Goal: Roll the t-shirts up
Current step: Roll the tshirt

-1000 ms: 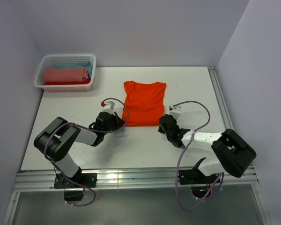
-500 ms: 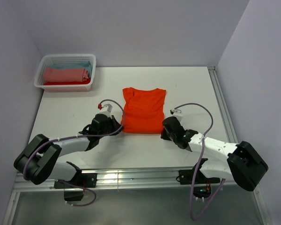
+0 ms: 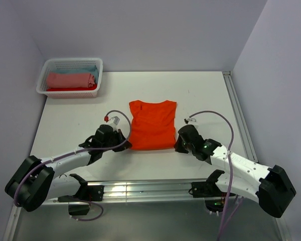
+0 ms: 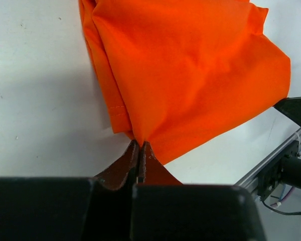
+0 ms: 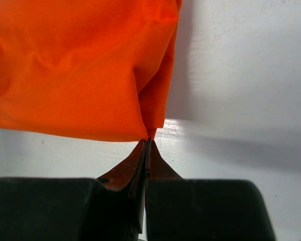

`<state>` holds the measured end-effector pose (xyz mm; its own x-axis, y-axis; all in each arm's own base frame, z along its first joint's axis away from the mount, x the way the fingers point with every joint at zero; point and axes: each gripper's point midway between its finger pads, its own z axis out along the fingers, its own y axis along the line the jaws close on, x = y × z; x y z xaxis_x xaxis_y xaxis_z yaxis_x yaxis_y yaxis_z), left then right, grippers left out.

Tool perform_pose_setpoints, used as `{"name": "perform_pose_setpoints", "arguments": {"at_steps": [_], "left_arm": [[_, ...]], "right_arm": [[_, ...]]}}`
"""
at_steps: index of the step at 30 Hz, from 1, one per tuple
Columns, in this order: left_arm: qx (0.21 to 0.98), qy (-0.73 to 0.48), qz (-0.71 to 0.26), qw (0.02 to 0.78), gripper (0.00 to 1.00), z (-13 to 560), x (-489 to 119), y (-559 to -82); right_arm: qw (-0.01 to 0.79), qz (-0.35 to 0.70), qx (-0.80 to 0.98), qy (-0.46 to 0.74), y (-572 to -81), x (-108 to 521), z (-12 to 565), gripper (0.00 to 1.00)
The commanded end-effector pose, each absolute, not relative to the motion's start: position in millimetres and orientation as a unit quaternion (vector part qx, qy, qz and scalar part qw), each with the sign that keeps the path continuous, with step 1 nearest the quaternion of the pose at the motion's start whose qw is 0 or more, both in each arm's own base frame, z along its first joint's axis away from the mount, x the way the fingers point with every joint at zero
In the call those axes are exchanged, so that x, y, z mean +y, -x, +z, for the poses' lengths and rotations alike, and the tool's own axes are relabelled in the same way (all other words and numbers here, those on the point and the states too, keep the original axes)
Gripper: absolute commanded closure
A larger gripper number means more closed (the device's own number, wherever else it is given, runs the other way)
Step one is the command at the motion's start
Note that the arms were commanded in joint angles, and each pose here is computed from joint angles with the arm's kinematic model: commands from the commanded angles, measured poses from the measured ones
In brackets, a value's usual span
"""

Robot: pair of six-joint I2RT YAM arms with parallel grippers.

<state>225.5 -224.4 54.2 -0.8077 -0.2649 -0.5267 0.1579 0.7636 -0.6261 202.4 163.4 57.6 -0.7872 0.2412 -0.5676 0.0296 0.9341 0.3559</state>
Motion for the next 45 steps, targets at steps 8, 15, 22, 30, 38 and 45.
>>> {"name": "perform_pose_setpoints", "arguments": {"at_steps": [8,15,22,30,38,45], "left_arm": [[0.894,0.018,-0.349,0.281,0.99,88.7,-236.8,-230.1],[0.906,0.017,-0.323,0.272,0.98,100.8,-233.1,-248.6],[0.912,0.029,-0.317,0.258,0.98,105.5,-227.0,-274.4],[0.918,0.022,-0.31,0.247,0.97,105.8,-233.3,-299.5],[0.918,0.018,-0.321,0.233,0.98,112.4,-242.8,-327.8],[0.919,0.029,-0.31,0.242,0.96,128.7,-241.9,-352.5]], "right_arm": [[0.319,0.172,0.932,-0.022,-200.5,163.9,95.0,1.0],[0.327,0.183,0.927,-0.012,-217.4,162.2,114.8,1.0],[0.326,0.189,0.926,-0.016,-243.9,155.2,120.9,1.0],[0.325,0.199,0.924,-0.007,-266.3,160.3,127.8,1.0],[0.327,0.198,0.924,-0.01,-293.0,157.0,135.5,1.0],[0.323,0.193,0.927,-0.008,-313.7,157.0,133.7,1.0]]}}
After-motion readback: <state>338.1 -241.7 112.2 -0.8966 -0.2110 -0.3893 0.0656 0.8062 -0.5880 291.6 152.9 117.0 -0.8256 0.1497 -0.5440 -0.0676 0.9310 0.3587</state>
